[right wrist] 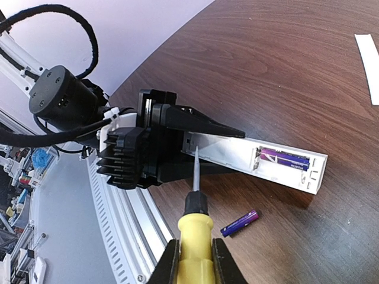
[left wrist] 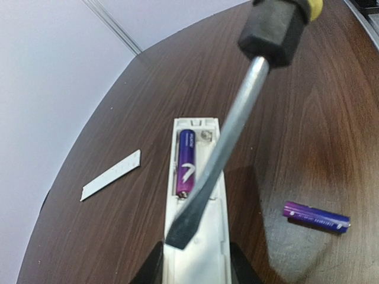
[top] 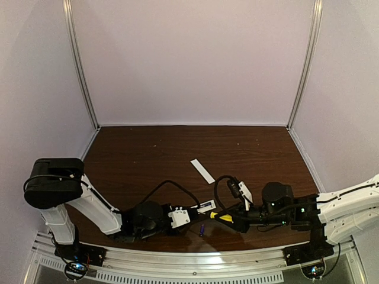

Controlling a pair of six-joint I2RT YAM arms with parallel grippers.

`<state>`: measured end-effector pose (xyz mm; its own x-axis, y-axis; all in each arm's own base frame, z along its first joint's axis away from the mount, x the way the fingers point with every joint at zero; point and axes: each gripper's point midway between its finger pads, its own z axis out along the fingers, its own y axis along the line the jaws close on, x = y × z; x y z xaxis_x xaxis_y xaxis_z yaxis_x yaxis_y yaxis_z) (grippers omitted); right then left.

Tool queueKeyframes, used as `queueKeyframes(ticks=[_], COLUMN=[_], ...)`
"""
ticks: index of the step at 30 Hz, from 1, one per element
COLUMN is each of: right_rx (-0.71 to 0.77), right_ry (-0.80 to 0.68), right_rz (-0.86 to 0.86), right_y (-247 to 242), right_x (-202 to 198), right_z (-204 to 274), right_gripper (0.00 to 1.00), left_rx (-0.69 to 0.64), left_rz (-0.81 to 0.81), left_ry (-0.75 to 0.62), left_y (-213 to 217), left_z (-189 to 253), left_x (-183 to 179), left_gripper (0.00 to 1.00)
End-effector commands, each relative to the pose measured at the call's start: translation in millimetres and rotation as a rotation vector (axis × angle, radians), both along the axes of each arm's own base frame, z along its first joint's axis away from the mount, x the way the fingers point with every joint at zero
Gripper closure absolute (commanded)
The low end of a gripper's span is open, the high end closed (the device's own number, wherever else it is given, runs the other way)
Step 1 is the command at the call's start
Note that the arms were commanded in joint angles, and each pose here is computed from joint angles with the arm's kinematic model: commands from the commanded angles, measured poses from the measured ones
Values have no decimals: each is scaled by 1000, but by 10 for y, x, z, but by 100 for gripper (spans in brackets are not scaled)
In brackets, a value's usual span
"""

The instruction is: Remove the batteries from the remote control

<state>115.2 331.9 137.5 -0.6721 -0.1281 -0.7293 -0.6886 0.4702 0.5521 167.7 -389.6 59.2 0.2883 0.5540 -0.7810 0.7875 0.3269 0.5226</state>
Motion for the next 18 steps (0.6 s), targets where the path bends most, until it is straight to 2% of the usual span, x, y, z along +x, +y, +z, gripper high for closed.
queueKeyframes(ticks=[1,18], right_rx=[33,4], right_ry=[-12,-18], right_rz=[7,-32], right_y=[52,7], right_x=[21,86], right_z=[114,76], right_gripper=[100,100], left_rx=[-66,-75], left_rz=[2,-6], left_ry=[-12,5], left_y=[-72,-83], left_z=[149,165], left_x=[32,16], left_gripper=[100,100])
